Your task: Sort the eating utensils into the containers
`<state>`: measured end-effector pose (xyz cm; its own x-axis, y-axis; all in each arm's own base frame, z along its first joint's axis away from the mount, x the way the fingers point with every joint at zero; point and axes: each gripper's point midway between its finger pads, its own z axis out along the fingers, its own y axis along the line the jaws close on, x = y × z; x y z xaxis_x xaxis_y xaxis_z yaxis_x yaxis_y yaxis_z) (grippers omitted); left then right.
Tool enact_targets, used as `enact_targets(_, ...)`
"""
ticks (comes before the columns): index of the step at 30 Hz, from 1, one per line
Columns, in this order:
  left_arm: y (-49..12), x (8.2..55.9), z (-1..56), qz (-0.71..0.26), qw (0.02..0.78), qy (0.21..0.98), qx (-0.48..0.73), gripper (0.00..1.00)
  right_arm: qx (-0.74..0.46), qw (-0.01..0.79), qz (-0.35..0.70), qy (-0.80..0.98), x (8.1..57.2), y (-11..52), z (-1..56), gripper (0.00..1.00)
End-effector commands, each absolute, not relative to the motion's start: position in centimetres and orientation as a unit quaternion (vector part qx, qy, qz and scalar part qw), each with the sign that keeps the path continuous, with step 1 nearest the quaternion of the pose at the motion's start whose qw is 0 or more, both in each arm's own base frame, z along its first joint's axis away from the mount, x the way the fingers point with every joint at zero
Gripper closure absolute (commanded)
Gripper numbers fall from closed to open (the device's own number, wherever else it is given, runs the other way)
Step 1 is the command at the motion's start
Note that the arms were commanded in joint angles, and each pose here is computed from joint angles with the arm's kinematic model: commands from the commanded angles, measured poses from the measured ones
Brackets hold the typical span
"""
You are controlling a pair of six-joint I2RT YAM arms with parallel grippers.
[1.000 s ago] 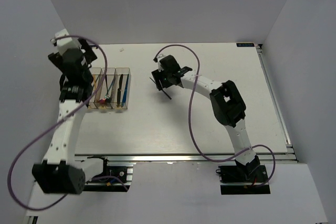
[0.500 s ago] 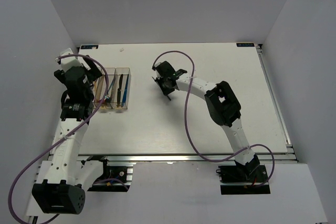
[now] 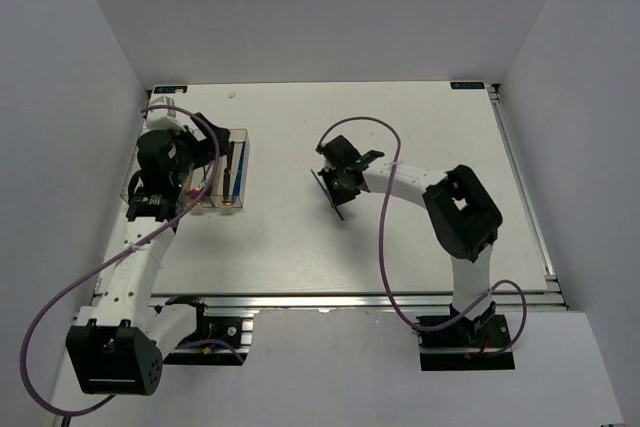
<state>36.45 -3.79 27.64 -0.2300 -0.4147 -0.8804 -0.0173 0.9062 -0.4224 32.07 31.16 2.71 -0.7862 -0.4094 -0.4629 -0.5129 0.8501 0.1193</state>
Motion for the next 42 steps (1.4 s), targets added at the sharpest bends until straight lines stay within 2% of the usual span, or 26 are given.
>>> enact_targets(1,-9.7,35.0,26.0,-0.332,0.544,0.763,-0.106,0.02,-0.17,0.302,0.225,0.911,32.7,33.6,9.9,1.0)
enact_targets(6,-14.4,33.9,26.7,-0.43,0.533,0.723,-0.094,0.02,-0.129,0.325,0.336,0.875,30.7,35.2,13.2,1.0)
enact_targets(9,-17.6,33.4,26.4,-0.458,0.515,0.72,-0.083,0.02,-0.132,0.33,0.441,0.824,28.5,37.0,16.7,1.0)
enact_targets(12,-19.6,33.6,25.3,-0.464,0.494,0.731,-0.081,0.02,-0.136,0.326,0.501,0.79,26.8,37.8,19.4,1.0)
enact_targets(18,-20.0,34.2,22.8,-0.447,0.473,0.753,-0.099,0.04,-0.163,0.338,0.542,0.752,24.9,39.2,22.6,1.0)
enact_targets(21,-20.2,34.3,22.0,-0.447,0.462,0.76,-0.1,0.1,-0.172,0.342,0.546,0.745,24.4,39.7,23.2,1.0)
enact_targets(24,-20.6,34.3,22.1,-0.459,0.459,0.755,-0.096,0.21,-0.185,0.337,0.549,0.743,23.8,40.5,23.2,1.0)
enact_targets(25,-20.8,34.2,22.3,-0.467,0.457,0.751,-0.094,0.34,-0.188,0.333,0.549,0.743,23.7,40.7,23.1,1.0)
enact_targets(27,-21.1,34.2,22.9,-0.48,0.46,0.742,-0.088,0.5,-0.195,0.327,0.553,0.741,23.5,41.2,23.0,1.0)
enact_targets(31,-22.0,34.1,24.2,-0.503,0.462,0.728,-0.059,0.93,-0.196,0.331,0.556,0.737,23.7,41.4,23.2,1.0)
enact_targets(32,-21.9,34.1,23.4,-0.49,0.453,0.742,-0.059,1.0,-0.192,0.331,0.55,0.742,23.8,41.2,23.0,0.91)
enact_targets(34,-20.6,35.9,23.6,-0.419,0.481,0.769,-0.028,1.0,-0.179,0.346,0.532,0.752,24.6,39.9,23.0,0.57)
enact_targets(35,-18.6,37.1,23.5,-0.349,0.484,0.801,-0.052,1.0,-0.159,0.358,0.508,0.767,25.6,38.4,22.4,0.24)
enact_targets(36,-17.0,37.8,23.2,-0.297,0.492,0.817,-0.059,1.0,-0.148,0.365,0.494,0.775,26.2,37.4,22.1,0.13)
enact_targets(38,-12.8,38.7,21.6,-0.161,0.492,0.854,-0.054,1.0,-0.132,0.385,0.459,0.79,27.5,35.2,21.2,0.11)
enact_targets(39,-9.4,40.4,22.7,-0.066,0.519,0.85,-0.065,1.0,-0.12,0.388,0.44,0.801,28.0,33.5,20.3,0.11)
enact_targets(42,-3.5,41.9,23.2,0.084,0.515,0.849,-0.083,1.0,-0.111,0.402,0.409,0.812,28.7,30.9,19.4,0.11)
